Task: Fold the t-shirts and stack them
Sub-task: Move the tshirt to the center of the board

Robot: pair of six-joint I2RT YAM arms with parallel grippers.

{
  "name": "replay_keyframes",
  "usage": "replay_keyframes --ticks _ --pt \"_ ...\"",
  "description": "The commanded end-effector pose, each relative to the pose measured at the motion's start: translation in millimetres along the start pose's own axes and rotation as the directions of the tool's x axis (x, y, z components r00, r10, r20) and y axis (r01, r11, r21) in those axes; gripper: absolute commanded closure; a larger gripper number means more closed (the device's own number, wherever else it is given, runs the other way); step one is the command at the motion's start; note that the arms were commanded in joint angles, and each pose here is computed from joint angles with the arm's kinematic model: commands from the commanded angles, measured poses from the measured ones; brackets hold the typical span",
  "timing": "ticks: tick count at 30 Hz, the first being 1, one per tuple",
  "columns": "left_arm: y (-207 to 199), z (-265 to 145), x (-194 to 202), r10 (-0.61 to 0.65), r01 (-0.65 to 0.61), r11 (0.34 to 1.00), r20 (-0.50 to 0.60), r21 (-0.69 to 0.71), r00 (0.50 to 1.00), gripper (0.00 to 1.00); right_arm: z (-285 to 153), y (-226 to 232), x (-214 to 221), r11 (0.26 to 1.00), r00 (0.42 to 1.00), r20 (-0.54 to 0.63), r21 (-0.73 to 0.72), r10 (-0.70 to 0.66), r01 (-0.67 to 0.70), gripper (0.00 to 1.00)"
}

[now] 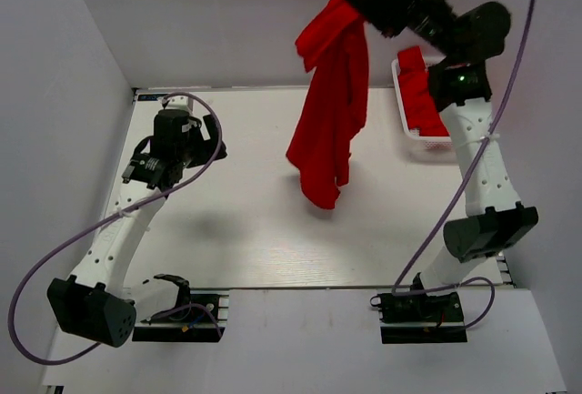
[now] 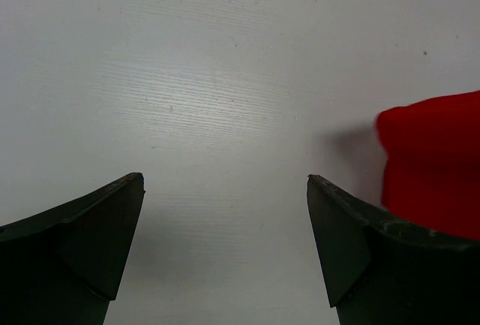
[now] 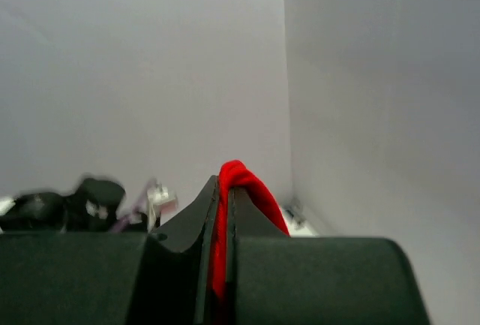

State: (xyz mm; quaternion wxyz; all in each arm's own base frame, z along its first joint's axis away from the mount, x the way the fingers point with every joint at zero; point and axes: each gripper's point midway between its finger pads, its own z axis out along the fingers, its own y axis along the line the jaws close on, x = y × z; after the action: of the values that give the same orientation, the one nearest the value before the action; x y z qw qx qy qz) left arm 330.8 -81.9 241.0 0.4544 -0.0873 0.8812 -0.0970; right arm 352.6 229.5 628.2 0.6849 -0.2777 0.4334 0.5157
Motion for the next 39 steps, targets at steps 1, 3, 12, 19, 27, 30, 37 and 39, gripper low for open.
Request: replay_keyframes --ticks 1,3,12,19,27,30,37,39 --pt "14 -10 10 -0.020 0.019 0.998 -0.008 -0.052 1.000 0.00 -16 7 45 0.997 0.992 -0.095 -0.006 -0.078 0.078 1.00" --pt "17 -12 14 -0.027 0.026 0.997 -0.015 -0.066 1.000 0.00 -39 2 96 0.995 0.980 -0.193 0.073 -0.055 0.070 1.00" --pt "19 6 55 -0.036 0.026 0.998 -0.158 -0.064 0.987 0.00 -165 -12 356 0.955 0.744 -0.625 0.288 0.238 -0.064 1.00" --pt "14 21 75 -0.044 0.034 0.998 -0.242 -0.046 0.969 0.00 -213 -10 463 0.904 0.522 -0.750 0.414 0.406 -0.107 1.00" --pt "10 27 86 -0.035 0.033 0.999 -0.271 -0.010 0.962 0.00 -232 -19 480 0.865 0.433 -0.779 0.501 0.453 -0.004 0.10" --pt "8 29 86 -0.035 0.036 0.999 -0.274 -0.001 0.961 0.00 -217 -23 448 0.869 0.504 -0.763 0.492 0.404 0.048 0.10" --pt "-11 24 55 -0.009 0.021 0.999 -0.243 0.048 0.970 0.00 -198 -24 350 0.812 0.663 -0.674 0.559 0.325 0.171 0.10" --pt "-13 21 47 0.004 0.009 0.998 -0.227 0.058 0.974 0.00 -200 -18 340 0.804 0.662 -0.672 0.569 0.332 0.175 0.10"
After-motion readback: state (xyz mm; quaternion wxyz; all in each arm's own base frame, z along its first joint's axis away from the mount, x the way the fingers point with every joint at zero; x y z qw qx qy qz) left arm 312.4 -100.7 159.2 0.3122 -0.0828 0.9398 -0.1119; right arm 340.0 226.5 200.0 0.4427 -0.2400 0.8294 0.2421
